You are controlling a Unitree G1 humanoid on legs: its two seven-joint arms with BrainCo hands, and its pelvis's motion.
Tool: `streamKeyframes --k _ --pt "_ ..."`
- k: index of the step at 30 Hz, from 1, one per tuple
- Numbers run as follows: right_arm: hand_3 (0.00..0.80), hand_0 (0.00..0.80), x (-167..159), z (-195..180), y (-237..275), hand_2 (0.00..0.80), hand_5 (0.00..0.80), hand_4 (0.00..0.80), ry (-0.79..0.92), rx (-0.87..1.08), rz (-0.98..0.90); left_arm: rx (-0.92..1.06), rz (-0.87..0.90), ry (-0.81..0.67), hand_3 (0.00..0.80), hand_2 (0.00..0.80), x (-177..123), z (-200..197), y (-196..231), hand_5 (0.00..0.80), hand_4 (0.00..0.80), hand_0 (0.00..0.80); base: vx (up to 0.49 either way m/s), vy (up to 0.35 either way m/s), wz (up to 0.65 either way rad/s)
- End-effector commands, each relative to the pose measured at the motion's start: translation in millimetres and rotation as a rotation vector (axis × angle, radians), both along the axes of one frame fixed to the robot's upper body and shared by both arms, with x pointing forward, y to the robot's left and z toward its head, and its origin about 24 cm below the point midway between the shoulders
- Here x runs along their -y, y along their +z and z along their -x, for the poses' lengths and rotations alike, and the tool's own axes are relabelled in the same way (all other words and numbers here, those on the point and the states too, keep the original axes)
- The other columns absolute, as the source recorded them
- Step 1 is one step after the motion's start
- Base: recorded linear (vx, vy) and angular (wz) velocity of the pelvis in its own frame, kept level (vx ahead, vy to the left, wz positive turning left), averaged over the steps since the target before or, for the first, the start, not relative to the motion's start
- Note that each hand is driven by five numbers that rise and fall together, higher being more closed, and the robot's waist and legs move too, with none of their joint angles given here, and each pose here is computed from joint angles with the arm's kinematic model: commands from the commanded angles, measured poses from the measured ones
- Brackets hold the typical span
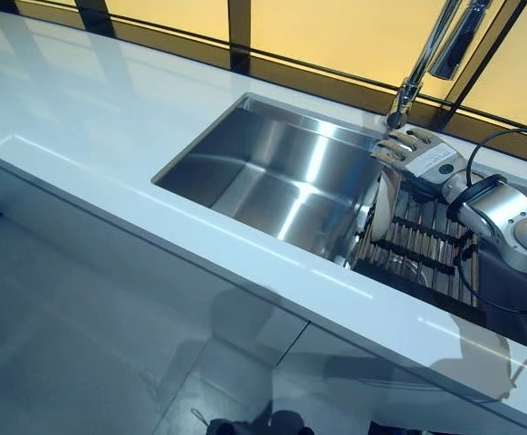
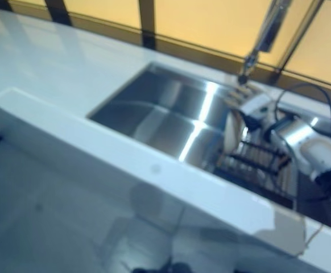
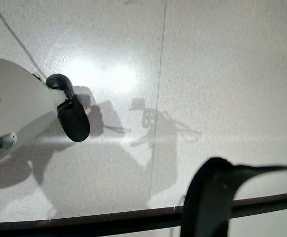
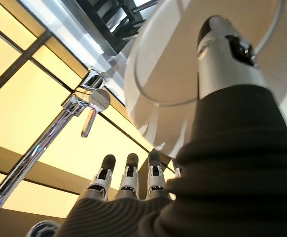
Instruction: Take plates into dishwasher
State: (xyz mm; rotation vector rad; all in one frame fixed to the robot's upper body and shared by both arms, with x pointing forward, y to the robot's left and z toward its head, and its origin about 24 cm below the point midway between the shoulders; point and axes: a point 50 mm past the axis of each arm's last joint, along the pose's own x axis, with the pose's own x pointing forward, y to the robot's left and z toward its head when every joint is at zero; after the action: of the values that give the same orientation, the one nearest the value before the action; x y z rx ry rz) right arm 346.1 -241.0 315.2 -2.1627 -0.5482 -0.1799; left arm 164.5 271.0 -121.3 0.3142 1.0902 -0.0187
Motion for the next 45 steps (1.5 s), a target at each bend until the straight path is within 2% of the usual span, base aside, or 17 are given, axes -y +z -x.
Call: streamKeyframes --k 1,13,18,21,22,23,24,26,30,36,45 --pt "0.000 0.000 -10 6 39 0.000 0.000 0.000 -0.006 0.157 0.036 -0.004 0.005 0.018 0.000 0.000 0 5 -2 0.000 0.000 0.000 0.000 0.000 0.00" --pt "0.000 0.000 -18 4 39 0.000 0.000 0.000 -0.004 0.151 0.108 0.007 0.011 0.024 0.000 0.000 2 3 -2 0.000 0.000 0.000 0.000 0.000 0.01" --pt "0.000 0.000 -22 0 31 0.000 0.000 0.000 -0.032 0.117 0.228 0.011 0.013 0.028 0.000 0.000 0 2 -1 0.000 0.000 0.000 0.000 0.000 0.00" --pt "0.000 0.000 -22 -5 17 0.000 0.000 0.000 -0.106 0.028 0.395 0.018 0.017 0.034 0.000 0.000 -1 1 0 0.000 0.000 0.000 0.000 0.000 0.00" --pt "0.248 0.248 -19 -8 10 0.248 0.248 0.248 -0.160 -0.032 0.453 0.021 0.018 0.034 0.000 0.000 -2 1 0 0.000 0.000 0.000 0.000 0.000 0.00" --pt "0.562 0.562 -16 -10 2 0.562 0.562 0.562 -0.196 -0.078 0.503 0.023 0.019 0.038 0.000 0.000 -2 1 1 0.000 0.000 0.000 0.000 0.000 0.00" --pt "0.800 0.800 -13 -11 -3 0.800 0.800 0.800 -0.224 -0.115 0.521 0.024 0.018 0.040 0.000 0.000 -2 1 1 0.000 0.000 0.000 0.000 0.000 0.00" --pt "0.800 0.800 -5 -13 -18 0.800 0.800 0.800 -0.302 -0.245 0.530 0.019 0.011 0.043 0.000 0.000 -5 2 1 0.000 0.000 0.000 0.000 0.000 0.00" --pt "0.800 0.800 -4 -16 -30 0.800 0.800 0.800 -0.329 -0.323 0.573 0.015 0.008 0.048 0.000 0.000 -9 3 2 0.000 0.000 0.000 0.000 0.000 0.00" --pt "0.800 0.800 -8 -22 -24 0.800 0.800 0.800 -0.340 -0.296 0.506 0.008 0.009 0.038 0.000 0.000 -7 5 -1 0.000 0.000 0.000 0.000 0.000 0.00" --pt "0.800 0.800 5 -20 -20 0.800 0.800 0.800 -0.327 -0.256 0.422 -0.011 0.001 0.018 0.000 0.000 -7 9 -2 0.000 0.000 0.000 -0.001 0.002 -0.01"
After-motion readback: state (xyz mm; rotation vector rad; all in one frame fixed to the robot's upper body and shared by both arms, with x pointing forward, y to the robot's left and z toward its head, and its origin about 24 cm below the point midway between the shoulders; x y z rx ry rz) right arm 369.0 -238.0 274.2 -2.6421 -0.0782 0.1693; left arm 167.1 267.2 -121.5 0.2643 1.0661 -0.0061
